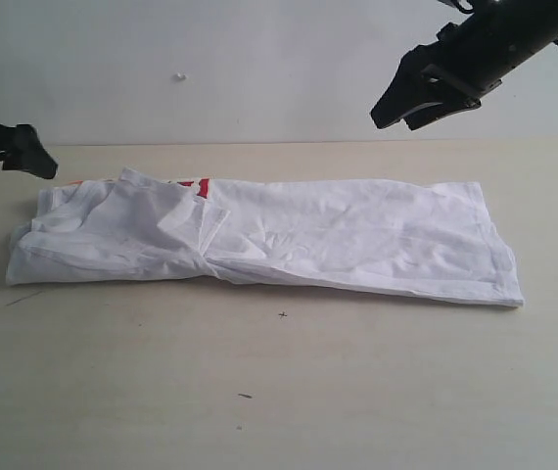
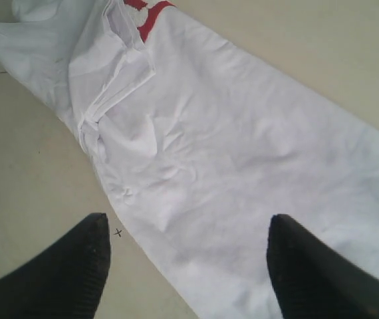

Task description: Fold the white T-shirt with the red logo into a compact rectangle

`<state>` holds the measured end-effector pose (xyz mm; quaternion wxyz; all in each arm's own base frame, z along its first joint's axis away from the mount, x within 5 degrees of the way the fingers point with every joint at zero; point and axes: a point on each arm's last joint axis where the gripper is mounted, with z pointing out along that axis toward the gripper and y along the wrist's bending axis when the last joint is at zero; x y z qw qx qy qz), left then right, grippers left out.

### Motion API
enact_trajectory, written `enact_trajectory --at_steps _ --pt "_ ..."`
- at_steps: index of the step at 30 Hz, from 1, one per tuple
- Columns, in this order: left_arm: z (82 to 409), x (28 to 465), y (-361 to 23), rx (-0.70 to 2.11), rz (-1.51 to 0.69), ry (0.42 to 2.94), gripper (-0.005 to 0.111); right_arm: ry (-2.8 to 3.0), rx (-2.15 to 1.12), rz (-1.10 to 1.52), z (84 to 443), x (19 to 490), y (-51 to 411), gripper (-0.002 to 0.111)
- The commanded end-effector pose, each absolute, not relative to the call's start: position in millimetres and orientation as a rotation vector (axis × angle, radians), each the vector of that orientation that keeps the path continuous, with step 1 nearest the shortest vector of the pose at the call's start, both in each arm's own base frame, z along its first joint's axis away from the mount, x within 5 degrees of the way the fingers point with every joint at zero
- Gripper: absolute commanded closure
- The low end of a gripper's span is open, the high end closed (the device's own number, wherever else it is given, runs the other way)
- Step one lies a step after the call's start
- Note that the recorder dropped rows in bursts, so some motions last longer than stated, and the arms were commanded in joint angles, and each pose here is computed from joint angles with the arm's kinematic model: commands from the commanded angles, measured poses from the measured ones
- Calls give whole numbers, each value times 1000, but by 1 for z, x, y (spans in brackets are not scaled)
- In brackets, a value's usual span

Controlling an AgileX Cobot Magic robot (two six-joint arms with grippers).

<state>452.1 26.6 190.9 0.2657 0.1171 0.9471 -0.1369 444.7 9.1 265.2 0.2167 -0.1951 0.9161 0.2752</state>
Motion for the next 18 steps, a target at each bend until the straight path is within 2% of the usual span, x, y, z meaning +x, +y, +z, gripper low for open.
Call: enact_trajectory --at_steps 1,5,9,14,18 --pt "175 448 45 150 -578 2627 2 2517 -537 763 274 443 10 43" --pt "159 450 36 97 -647 2658 2 2518 -535 764 274 443 10 43" --pt "151 452 25 168 -637 2663 2 2520 -531 765 274 443 10 43" --pt "137 458 16 171 -593 2660 2 2521 -532 763 273 443 10 43" --pt "129 463 24 161 -448 2658 2 2526 -537 753 273 443 9 43"
